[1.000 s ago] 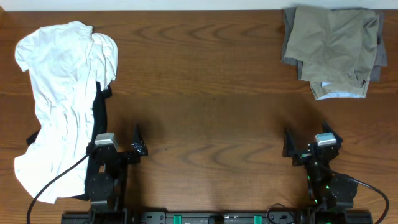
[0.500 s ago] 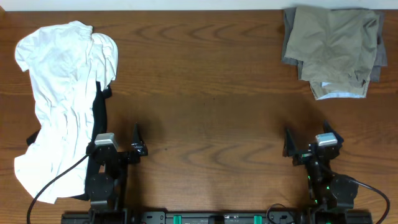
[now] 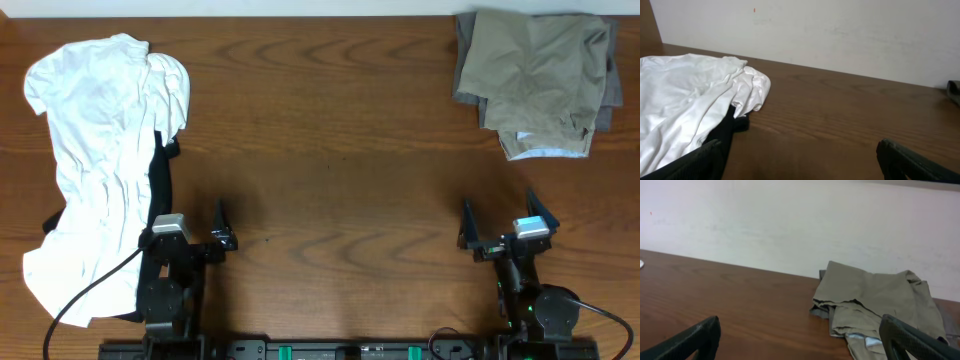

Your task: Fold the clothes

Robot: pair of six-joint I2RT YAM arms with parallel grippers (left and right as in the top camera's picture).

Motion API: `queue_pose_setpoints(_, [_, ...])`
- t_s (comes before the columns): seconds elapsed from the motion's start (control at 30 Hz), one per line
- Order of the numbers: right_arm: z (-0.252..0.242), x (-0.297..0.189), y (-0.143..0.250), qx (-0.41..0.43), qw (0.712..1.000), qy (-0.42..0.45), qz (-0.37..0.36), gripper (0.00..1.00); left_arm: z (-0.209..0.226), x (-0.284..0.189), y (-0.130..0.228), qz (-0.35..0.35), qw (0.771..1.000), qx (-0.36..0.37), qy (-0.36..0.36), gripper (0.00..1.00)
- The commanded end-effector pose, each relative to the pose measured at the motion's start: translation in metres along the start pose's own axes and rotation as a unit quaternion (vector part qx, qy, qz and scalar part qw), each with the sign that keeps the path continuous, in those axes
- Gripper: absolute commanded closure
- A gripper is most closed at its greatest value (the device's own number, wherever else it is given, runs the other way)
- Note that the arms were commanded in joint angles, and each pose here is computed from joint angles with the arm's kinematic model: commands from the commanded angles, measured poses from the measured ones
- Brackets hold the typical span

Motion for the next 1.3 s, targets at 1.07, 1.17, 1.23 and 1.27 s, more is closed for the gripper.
queue_pose_setpoints(1.07, [0.009, 0.032, -0.072, -0.002, 0.998, -0.058, 0.013, 0.01, -0.006, 0.039, -0.053, 0.170, 0.985, -0.024, -0.013, 0.02])
queue_pose_setpoints(1.17, [0.012, 0.046, -0.077, 0.005, 0.996, -0.079, 0.033, 0.01, -0.006, 0.051, -0.061, 0.209, 0.977, -0.025, -0.017, 0.02])
queue_pose_setpoints(1.23, [0.012, 0.057, -0.078, 0.010, 0.995, -0.090, 0.050, 0.01, -0.007, 0.059, -0.067, 0.233, 0.972, -0.025, -0.020, 0.02])
queue_pose_setpoints(1.27, [0.012, 0.063, -0.078, 0.013, 0.994, -0.095, 0.058, 0.01, -0.007, 0.063, -0.070, 0.246, 0.969, -0.020, -0.020, 0.02])
Point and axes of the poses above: each gripper's point midway between its finger pads, its own x axis out along the fingers, its own z axis along the line the jaws close on, y = z × x, the point moved 4 cm from there along -x, back along the fingers, and after that the axes turned 5 degrees about x, right-handed, at the moved point
